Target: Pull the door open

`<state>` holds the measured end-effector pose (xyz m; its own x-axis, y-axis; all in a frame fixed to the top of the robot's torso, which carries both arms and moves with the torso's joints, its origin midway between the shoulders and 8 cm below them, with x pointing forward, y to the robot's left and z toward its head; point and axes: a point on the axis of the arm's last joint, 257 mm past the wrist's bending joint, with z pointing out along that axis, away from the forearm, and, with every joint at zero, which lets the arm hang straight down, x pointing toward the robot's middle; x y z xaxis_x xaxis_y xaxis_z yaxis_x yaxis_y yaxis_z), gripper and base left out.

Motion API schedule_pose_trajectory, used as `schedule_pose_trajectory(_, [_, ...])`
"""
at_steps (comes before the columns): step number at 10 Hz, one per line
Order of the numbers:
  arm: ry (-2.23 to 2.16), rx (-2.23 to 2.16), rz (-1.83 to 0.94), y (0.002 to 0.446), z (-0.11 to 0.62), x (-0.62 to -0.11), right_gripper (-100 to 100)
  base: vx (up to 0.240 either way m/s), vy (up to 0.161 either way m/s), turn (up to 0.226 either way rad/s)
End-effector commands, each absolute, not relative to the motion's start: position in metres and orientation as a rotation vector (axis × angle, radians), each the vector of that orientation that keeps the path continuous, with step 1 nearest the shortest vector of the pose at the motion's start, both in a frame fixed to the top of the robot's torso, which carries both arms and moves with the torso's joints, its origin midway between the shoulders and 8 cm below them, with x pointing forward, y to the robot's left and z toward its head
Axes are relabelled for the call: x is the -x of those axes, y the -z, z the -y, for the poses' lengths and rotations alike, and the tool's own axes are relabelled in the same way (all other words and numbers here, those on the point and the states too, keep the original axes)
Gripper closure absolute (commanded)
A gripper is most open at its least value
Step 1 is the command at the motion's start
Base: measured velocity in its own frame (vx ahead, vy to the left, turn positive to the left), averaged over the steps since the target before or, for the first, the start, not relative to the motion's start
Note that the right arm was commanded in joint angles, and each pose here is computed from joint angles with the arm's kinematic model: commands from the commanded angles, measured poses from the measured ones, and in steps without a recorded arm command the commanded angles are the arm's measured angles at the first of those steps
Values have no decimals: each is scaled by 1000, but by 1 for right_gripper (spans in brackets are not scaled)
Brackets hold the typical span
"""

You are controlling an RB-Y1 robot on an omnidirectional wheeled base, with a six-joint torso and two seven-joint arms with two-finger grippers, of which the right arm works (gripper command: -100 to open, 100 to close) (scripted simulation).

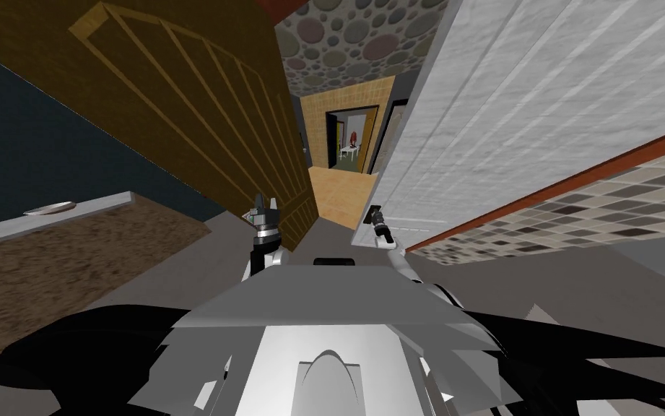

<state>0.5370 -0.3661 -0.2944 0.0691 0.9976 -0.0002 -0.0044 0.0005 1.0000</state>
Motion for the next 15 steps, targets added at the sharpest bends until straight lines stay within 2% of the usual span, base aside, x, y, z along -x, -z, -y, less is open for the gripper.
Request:
schedule_pose_trajectory(1, [-1171, -1234, -1172, 297, 363, -533, 100, -224, -95, 130])
schedule_pose_trajectory(6, [-1209, -1209, -1209, 296, 355, -527, 100, -240, -97, 116])
schedule_pose_trajectory(8, [-1218, -1207, -1225, 300, 351, -522, 100, -117, -34, 62])
schedule_pose_trajectory(15, [-1275, -1163, -1276, 297, 344, -507, 100, -191, -106, 114])
